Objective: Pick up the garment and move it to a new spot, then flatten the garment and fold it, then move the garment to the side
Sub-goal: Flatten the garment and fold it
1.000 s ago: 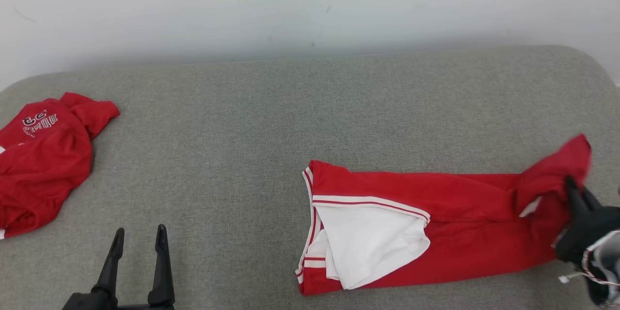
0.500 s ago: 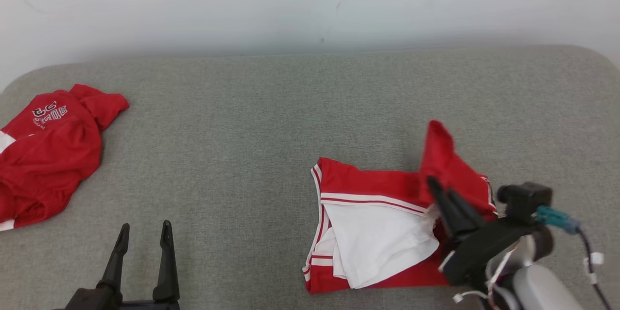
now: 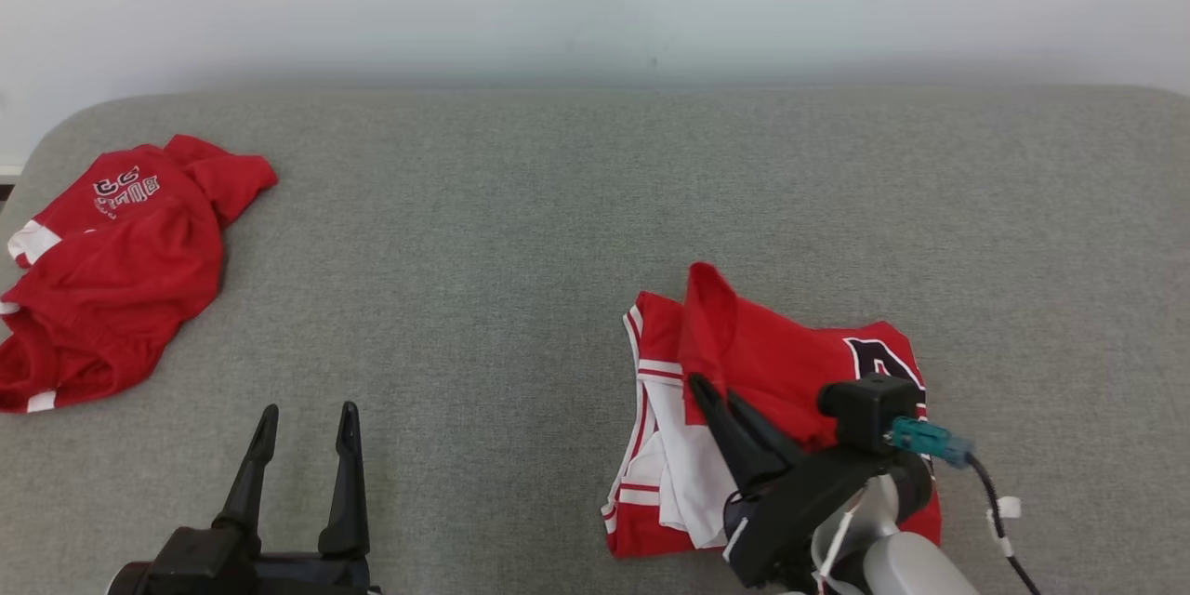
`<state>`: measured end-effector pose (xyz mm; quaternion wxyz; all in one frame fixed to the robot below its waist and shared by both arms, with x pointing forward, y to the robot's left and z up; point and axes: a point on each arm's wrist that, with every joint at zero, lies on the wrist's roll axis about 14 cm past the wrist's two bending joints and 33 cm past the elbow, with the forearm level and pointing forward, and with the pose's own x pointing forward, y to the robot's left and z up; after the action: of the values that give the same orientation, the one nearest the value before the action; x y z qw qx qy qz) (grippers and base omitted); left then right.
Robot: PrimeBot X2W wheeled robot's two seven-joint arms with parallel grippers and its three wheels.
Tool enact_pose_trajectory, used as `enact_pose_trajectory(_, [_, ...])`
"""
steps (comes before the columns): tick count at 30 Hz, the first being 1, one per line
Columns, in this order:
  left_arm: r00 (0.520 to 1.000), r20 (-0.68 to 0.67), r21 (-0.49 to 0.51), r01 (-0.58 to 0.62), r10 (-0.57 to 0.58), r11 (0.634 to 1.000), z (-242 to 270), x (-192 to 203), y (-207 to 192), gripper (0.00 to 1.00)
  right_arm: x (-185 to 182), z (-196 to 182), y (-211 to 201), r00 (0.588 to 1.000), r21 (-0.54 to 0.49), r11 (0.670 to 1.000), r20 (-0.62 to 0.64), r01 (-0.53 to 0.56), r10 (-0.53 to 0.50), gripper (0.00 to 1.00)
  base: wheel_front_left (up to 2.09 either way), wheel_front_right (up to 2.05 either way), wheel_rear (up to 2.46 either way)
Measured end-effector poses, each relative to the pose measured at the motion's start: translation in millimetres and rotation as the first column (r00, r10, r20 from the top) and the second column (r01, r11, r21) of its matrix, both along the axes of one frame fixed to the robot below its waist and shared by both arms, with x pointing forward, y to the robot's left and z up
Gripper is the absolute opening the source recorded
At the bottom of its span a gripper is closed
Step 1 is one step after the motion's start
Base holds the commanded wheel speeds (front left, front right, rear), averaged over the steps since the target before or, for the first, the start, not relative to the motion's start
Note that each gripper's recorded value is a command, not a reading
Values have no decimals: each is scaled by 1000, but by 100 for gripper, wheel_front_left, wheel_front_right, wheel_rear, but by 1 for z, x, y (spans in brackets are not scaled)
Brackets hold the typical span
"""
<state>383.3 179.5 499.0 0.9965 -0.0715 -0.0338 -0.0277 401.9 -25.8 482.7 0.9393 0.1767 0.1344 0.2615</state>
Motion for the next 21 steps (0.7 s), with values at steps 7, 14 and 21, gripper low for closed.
enact_pose_trajectory(7, [1000,-3,1,-9,9,1000,-1,1,3,100,-3,-19,21,998,-2,999,-43,-46,46,49,0,0,0])
enact_pose_trajectory(14, [1000,-2,-2,-4,4,1000,0,2,1,100,14,13,14,995,24,1000,102,-2,-1,100,0,0,0])
enact_pose_trajectory(21, [1000,8,-6,13,-13,1000,3,3,-4,100,31,46,-44,956,40,988,249,150,-155,100,0,0,0])
